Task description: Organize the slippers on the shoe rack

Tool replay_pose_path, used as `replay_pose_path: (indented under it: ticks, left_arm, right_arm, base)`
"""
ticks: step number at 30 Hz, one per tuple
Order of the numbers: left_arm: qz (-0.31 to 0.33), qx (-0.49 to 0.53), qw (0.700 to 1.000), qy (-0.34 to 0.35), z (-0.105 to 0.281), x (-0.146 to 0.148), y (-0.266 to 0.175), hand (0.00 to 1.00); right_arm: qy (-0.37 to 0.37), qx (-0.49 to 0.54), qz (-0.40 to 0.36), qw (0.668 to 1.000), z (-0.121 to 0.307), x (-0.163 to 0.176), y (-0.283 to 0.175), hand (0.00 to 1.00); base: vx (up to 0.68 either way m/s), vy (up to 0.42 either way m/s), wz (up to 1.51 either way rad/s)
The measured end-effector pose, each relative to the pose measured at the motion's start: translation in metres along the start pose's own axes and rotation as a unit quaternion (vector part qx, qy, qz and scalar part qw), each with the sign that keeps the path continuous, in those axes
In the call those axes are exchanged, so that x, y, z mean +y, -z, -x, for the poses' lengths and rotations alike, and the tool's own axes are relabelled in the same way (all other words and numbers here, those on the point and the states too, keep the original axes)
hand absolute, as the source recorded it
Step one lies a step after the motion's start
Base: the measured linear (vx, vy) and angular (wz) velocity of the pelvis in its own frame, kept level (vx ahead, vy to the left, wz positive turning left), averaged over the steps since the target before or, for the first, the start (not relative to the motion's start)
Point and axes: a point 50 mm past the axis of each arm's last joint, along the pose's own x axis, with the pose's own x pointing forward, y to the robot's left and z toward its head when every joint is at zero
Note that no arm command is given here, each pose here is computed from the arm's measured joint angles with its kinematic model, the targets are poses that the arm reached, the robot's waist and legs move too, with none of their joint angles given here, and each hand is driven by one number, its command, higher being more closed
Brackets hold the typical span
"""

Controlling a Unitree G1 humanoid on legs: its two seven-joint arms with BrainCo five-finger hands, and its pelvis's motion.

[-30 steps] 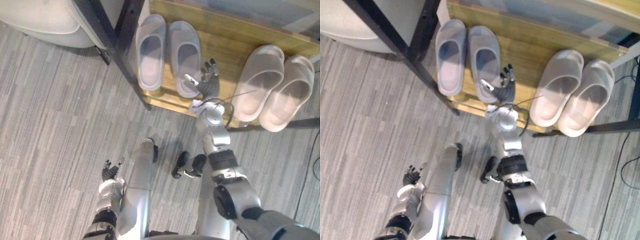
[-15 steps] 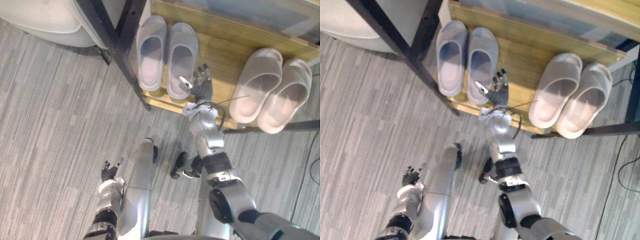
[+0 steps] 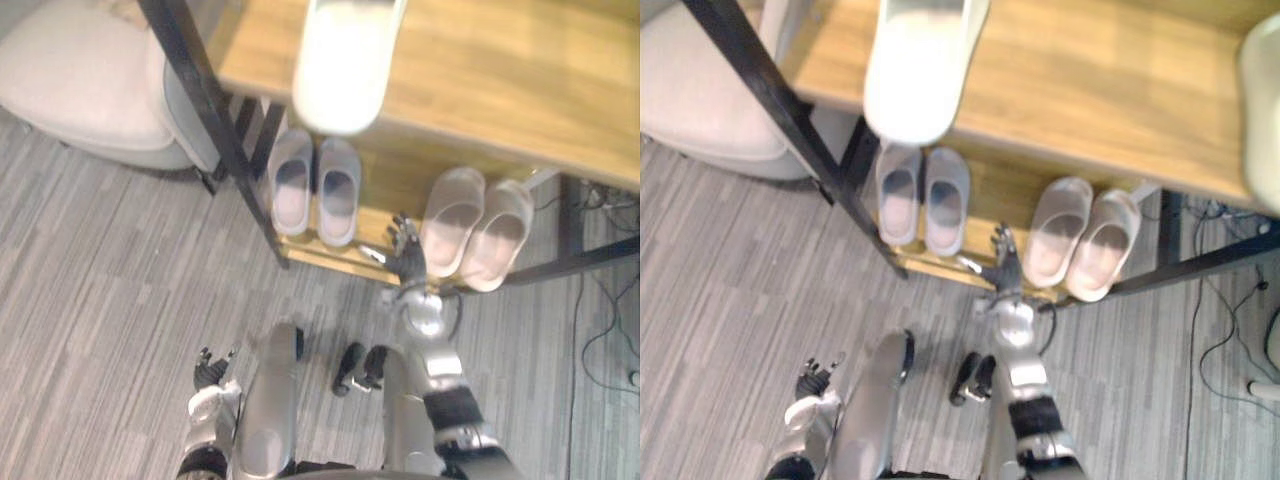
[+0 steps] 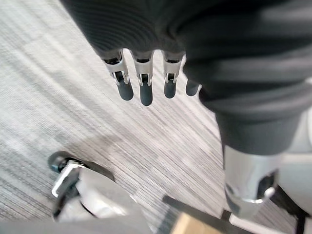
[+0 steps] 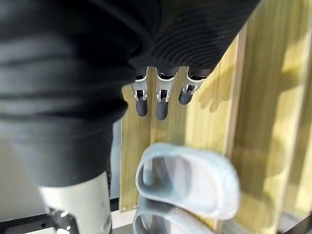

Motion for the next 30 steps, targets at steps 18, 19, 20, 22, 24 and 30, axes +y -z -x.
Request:
replay_pose_path:
  ticks: [18,19,20,22,24,30]
  left_arm:
    - [-0.179,0.099,0.975,0.087,0.022,-0.007,0.063,0.00]
    - [-0.187,0.097,0.973,0.093,0.023,-0.009,0.063,0.00]
    - [-0.190,0.097,0.972,0.095,0.023,-0.009,0.063,0.00]
    - [-0.203,0.093,0.969,0.106,0.024,-0.013,0.064,0.00]
    - [-0.235,0.073,0.960,0.134,0.026,-0.024,0.061,0.00]
    - [-0.289,-0.059,0.897,0.329,0.065,-0.091,0.035,0.00]
  right_arm:
    - [0.011,0.366,0.117,0.923,0.126,-0.060,0.160,0.00]
    - [0.026,0.386,0.101,0.916,0.134,-0.064,0.166,0.00]
    - [0.029,0.391,0.097,0.915,0.135,-0.065,0.168,0.00]
    - [0.042,0.408,0.085,0.908,0.140,-0.070,0.173,0.00]
    - [0.053,0.422,0.077,0.902,0.145,-0.073,0.177,0.00]
    - [0.064,0.430,0.065,0.898,0.150,-0.079,0.180,0.00]
  base:
    - [0.15,0.073,-0.14]
    - [0.00,0.000,0.00]
    - [0.00,0.000,0.00]
    - [0.00,0.000,0.00]
    - [-0.02,0.004,-0.01]
    - [-0.04,0.016,0.09]
